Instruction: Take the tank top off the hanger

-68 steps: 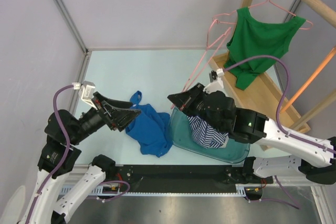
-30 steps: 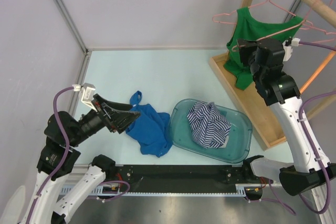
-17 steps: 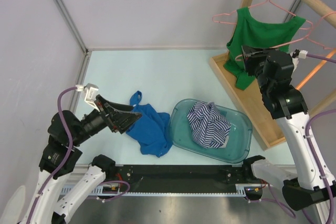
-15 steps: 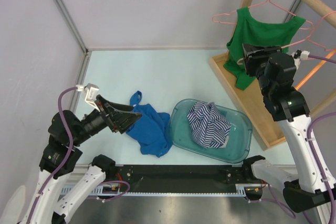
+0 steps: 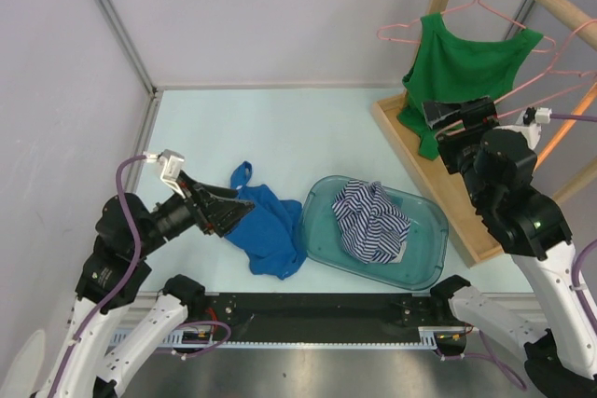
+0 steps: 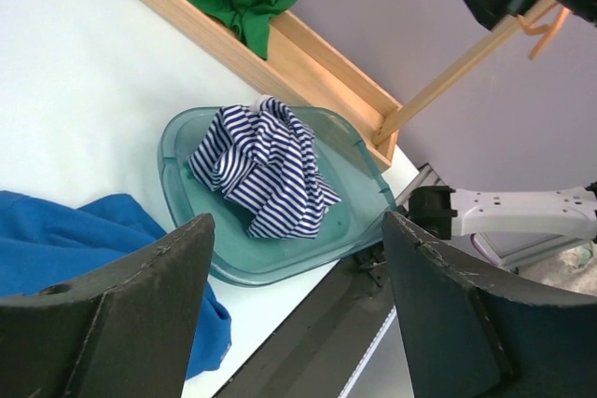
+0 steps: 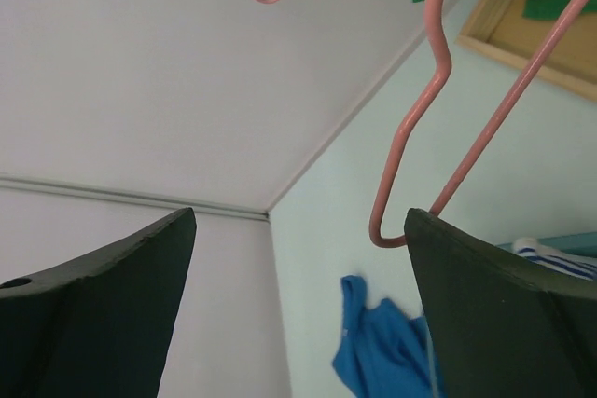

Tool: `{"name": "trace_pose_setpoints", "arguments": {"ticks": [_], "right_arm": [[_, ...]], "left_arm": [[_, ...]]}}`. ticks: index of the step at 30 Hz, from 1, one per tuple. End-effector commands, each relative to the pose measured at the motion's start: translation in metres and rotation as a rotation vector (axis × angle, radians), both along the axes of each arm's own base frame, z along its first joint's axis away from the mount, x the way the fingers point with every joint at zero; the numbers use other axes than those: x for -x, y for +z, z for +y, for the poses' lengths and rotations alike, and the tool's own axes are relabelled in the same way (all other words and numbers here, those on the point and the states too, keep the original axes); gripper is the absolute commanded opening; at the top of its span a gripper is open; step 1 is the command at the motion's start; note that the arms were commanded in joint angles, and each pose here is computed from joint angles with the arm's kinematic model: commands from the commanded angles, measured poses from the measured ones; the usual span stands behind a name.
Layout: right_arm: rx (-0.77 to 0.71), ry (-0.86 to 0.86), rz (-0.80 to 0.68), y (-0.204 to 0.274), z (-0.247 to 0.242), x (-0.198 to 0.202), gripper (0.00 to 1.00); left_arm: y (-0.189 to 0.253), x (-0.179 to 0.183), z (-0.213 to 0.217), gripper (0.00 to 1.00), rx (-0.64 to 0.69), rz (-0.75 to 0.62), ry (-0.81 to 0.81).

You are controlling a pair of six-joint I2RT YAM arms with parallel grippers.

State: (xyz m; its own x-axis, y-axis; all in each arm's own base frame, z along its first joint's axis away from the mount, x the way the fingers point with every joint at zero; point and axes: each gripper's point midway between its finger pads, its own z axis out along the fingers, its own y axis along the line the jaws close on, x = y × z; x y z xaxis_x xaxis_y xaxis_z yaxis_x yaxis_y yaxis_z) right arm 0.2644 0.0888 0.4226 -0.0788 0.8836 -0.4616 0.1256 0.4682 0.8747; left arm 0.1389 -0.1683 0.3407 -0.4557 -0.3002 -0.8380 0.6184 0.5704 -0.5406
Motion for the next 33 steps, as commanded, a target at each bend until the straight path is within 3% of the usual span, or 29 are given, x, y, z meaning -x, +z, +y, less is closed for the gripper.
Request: {"name": "trace_pose_setpoints", "arguments": {"ticks": [1,8,17,23,29,33], "right_arm": [[0.200,-0.029,0.071,-0.018,-0.020,0.021,1.00],[0.387,-0.048,0.045,-0.003,-0.049,0.045,1.00],[0.570,0.188,-0.161,0.050,-0.033,0.079,1.00],[0.560,0.386,-0.261,0.070,-0.005,0.103,1.00],[0.584,0.483,-0.268,0.062,0.007,0.111,1.00],[0.532,0.551,-0.292,0.062,0.021,0.117,1.00]], "left_arm": [[-0.011,-0.009,0.002,0.78,-0.047,-0.001,0.025],[-0.035,-0.025,0.009,0.79,-0.107,0.084,0.105],[-0.125,-0.061,0.041,0.88,-0.224,0.448,0.434],[-0.207,-0.057,0.037,0.93,-0.257,0.737,0.521],[-0.244,-0.062,0.041,0.99,-0.346,0.784,0.660],[-0.275,-0.072,0.033,0.98,-0.397,0.854,0.694]]}}
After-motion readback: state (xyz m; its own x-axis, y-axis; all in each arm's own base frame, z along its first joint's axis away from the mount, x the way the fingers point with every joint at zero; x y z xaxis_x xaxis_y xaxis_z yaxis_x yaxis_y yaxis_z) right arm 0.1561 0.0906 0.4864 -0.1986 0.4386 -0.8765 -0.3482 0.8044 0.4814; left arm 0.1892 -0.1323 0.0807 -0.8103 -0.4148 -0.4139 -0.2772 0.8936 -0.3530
